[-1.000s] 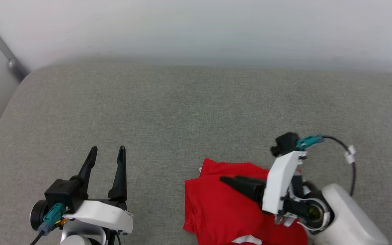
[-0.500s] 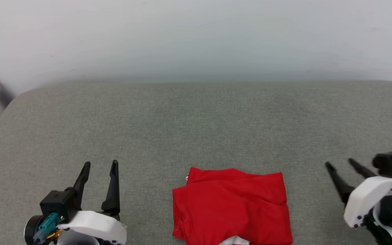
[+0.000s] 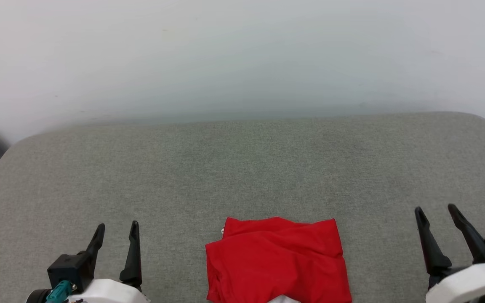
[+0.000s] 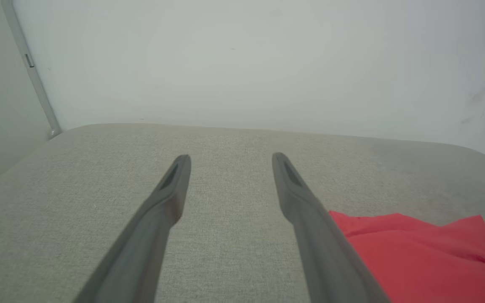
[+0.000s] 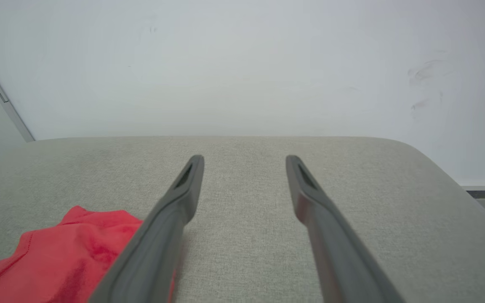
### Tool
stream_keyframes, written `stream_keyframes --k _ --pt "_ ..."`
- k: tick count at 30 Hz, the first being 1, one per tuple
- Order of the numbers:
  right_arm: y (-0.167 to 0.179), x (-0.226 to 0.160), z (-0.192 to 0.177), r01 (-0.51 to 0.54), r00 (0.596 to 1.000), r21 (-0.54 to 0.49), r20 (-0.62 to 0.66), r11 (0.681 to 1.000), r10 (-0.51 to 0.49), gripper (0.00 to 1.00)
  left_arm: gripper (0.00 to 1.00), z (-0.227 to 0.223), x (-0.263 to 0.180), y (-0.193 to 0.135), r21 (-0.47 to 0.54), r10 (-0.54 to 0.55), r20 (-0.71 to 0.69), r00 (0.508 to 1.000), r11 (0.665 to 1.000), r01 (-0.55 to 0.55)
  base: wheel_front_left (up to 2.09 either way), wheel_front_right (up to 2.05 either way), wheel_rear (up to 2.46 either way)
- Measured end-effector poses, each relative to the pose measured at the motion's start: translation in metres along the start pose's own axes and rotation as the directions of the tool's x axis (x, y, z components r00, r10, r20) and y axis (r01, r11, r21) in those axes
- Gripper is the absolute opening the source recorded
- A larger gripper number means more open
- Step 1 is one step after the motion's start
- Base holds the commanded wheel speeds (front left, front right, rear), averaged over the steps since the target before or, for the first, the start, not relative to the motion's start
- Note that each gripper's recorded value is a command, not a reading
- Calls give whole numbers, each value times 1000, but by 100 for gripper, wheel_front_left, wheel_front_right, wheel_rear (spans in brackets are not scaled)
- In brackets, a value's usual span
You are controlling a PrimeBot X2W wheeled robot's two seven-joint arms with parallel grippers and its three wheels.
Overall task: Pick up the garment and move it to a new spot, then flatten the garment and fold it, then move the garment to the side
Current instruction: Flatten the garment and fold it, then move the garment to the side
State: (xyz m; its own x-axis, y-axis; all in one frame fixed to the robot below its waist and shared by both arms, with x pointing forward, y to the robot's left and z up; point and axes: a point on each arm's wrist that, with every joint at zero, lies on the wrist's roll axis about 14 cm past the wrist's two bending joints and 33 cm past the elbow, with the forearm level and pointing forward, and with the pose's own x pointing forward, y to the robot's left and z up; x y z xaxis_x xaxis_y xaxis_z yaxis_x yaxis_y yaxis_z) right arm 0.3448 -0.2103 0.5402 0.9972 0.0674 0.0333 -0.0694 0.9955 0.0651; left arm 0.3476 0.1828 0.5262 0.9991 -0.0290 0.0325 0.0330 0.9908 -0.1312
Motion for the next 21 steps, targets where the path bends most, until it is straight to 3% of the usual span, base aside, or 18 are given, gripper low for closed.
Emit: stream_keyframes --k 9,21 --pt "6 -25 1 38 999 13 14 999 -38 100 100 -2 -1 -2 17 -12 -13 1000 1000 12 0 0 0" --pt "10 -20 5 31 999 17 15 999 -31 100 100 -5 -2 0 19 1 -29 1000 1000 0 0 0 0"
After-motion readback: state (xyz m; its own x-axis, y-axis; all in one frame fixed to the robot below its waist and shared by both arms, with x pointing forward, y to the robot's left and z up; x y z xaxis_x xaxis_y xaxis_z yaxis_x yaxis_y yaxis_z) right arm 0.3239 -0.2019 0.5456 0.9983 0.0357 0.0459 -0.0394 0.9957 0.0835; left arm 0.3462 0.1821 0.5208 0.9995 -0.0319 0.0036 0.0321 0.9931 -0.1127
